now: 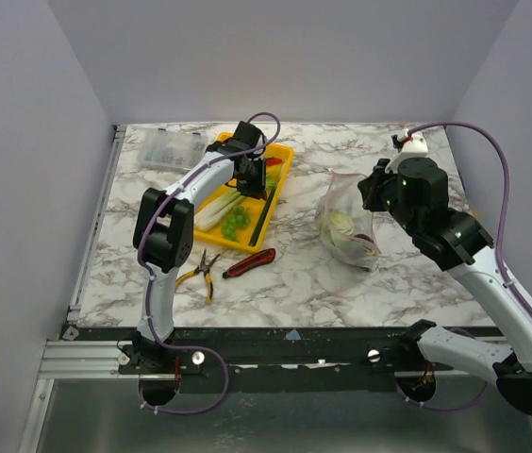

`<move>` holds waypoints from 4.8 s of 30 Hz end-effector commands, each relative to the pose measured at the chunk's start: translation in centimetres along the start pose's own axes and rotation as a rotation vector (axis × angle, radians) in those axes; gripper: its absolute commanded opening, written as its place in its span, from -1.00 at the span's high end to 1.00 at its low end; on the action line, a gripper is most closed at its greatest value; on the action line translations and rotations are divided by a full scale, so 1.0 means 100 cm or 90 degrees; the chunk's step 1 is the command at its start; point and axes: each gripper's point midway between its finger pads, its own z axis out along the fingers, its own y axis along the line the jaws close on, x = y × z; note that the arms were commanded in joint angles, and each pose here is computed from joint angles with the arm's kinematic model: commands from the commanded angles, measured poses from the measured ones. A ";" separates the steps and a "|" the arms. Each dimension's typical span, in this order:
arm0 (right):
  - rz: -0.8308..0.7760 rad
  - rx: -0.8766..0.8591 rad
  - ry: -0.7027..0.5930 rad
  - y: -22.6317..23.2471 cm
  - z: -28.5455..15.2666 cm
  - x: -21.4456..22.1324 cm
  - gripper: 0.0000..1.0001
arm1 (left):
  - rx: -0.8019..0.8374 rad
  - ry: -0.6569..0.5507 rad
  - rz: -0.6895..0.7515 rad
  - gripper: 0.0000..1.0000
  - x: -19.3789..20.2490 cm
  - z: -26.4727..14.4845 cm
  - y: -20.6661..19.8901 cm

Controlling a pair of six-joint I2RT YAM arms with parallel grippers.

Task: Place the food in the zip-top bag and seal the zipper
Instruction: Pick up the fake vegetable from the bin, then place the fake vegetable in the zipper food storage bag.

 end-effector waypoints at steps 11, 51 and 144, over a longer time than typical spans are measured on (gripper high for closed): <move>0.014 0.030 -0.030 0.000 -0.003 -0.033 0.99 | -0.022 0.106 0.009 0.06 0.051 0.024 0.014; 0.002 -0.005 -0.047 0.007 -0.002 -0.033 0.99 | -0.040 0.035 0.111 1.00 0.038 -0.090 -0.026; -0.096 0.055 -0.200 0.001 0.039 -0.076 0.99 | 0.582 0.104 -0.812 1.00 0.031 -0.263 -0.265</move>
